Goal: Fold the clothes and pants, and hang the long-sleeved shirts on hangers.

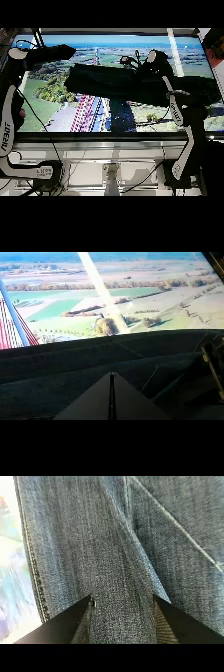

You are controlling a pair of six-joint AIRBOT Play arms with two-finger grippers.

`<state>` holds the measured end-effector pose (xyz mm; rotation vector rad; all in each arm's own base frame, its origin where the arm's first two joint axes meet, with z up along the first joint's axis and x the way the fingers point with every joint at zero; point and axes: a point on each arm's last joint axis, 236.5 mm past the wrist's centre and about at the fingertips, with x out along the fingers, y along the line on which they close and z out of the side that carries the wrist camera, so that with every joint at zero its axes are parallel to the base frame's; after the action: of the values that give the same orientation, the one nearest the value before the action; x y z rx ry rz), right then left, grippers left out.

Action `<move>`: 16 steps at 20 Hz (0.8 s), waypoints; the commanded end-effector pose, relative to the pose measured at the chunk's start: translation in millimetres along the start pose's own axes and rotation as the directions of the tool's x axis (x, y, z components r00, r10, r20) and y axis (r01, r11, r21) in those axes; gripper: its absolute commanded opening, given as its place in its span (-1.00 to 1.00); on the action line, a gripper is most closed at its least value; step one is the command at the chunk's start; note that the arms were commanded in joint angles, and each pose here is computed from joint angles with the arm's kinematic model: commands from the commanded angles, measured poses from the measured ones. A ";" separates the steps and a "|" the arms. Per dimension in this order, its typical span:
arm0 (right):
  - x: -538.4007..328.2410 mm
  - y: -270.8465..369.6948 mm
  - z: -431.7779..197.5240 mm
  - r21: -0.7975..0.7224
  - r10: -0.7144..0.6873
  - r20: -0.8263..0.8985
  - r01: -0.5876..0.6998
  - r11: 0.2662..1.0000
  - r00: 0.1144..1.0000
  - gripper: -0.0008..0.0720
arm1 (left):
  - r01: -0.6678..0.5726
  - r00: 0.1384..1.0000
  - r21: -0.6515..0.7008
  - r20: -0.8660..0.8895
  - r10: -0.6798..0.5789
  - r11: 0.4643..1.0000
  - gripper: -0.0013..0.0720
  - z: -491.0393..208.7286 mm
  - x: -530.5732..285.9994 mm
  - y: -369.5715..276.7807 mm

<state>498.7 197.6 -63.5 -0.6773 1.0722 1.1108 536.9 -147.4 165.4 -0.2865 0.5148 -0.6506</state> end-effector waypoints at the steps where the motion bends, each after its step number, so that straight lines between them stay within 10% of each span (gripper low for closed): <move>1: 11.8 4.1 -3.0 -0.001 0.024 -0.015 -0.024 1.000 1.000 0.21 | 0.000 1.000 0.002 0.000 0.000 1.000 -0.91 0.3 -0.2 -0.2; 16: 14.0 -23.9 -3.4 -0.042 -0.087 -0.015 0.087 0.995 0.996 0.21 | 0.005 1.000 0.001 -0.005 -0.005 1.000 -0.91 -0.9 -0.2 -1.4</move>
<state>520.1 191.7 -78.7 -0.7566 1.0290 1.0583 535.6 -148.3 164.8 -0.2852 0.5193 -0.6563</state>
